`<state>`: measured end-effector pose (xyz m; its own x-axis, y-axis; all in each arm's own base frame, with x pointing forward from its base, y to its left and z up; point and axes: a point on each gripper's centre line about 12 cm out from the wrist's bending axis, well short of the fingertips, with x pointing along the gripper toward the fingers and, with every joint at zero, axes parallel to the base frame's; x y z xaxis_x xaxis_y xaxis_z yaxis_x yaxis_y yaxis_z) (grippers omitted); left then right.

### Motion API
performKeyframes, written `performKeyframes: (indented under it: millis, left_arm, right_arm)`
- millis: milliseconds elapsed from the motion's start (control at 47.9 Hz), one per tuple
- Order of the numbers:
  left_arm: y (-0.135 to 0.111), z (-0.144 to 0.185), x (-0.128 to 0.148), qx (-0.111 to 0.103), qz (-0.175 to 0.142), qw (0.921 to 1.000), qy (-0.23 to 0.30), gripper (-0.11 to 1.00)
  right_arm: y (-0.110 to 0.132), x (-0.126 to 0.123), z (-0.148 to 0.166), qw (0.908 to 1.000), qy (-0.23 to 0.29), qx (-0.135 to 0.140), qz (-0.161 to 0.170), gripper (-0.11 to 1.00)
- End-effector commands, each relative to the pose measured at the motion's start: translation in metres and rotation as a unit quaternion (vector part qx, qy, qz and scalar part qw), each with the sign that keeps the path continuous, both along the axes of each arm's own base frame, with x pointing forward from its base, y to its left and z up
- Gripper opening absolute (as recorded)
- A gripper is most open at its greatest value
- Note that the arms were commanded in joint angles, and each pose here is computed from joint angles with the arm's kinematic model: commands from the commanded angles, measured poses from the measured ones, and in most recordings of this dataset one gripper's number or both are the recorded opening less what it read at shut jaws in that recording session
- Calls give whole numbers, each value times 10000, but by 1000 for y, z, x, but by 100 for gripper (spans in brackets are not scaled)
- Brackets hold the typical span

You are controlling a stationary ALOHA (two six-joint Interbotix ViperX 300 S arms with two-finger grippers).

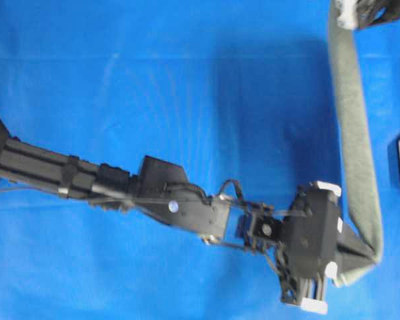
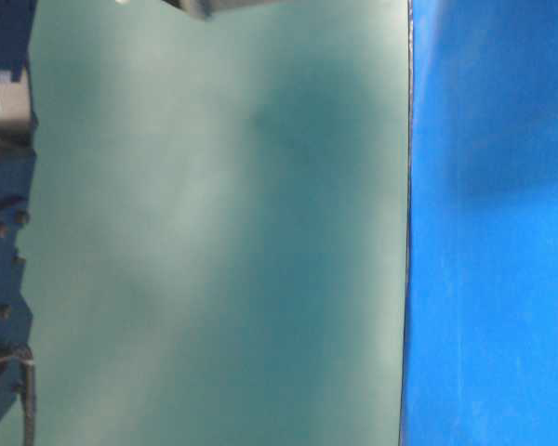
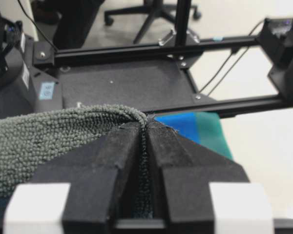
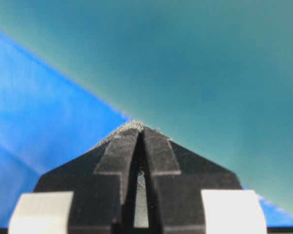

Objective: Fold a large towel.
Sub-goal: 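Lay the towel lengthwise on the table and open both grippers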

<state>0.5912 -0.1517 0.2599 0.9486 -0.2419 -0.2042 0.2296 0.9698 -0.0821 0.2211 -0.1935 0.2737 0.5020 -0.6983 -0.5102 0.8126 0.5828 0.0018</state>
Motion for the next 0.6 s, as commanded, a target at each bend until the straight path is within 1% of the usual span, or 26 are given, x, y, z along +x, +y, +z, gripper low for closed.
performKeyframes:
  millis: [0,83,167,250,334,417,501,584]
  left_arm:
    - [-9,15,-17,-338,-46,9994,-108,2]
    - [-4,-8,-33,-677,49,9977,21,2]
    - [2,-28,-53,-937,133,9954,175,2]
    - [9,-43,-78,-1127,208,9929,317,2]
    - [11,-55,-104,-1271,225,9907,438,2]
    - [9,-67,-128,-1511,226,9868,536,2]
    - [3,-76,-150,-1701,181,9828,694,2]
    - [-1,-84,-162,-1776,148,9802,866,2]
  right_arm:
    - [-10,18,0,9999,-58,9,136,2]
    - [-16,37,-10,9993,-53,94,349,2]
    - [-20,61,-20,9980,-64,176,612,2]
    - [-22,82,-26,9963,-93,222,830,2]
    - [-22,102,-33,9945,-74,273,1011,2]
    - [-21,119,-36,9929,-79,286,1148,2]
    - [-21,134,-39,9916,-62,278,1260,2]
    - [-20,147,-41,9904,-45,273,1351,2]
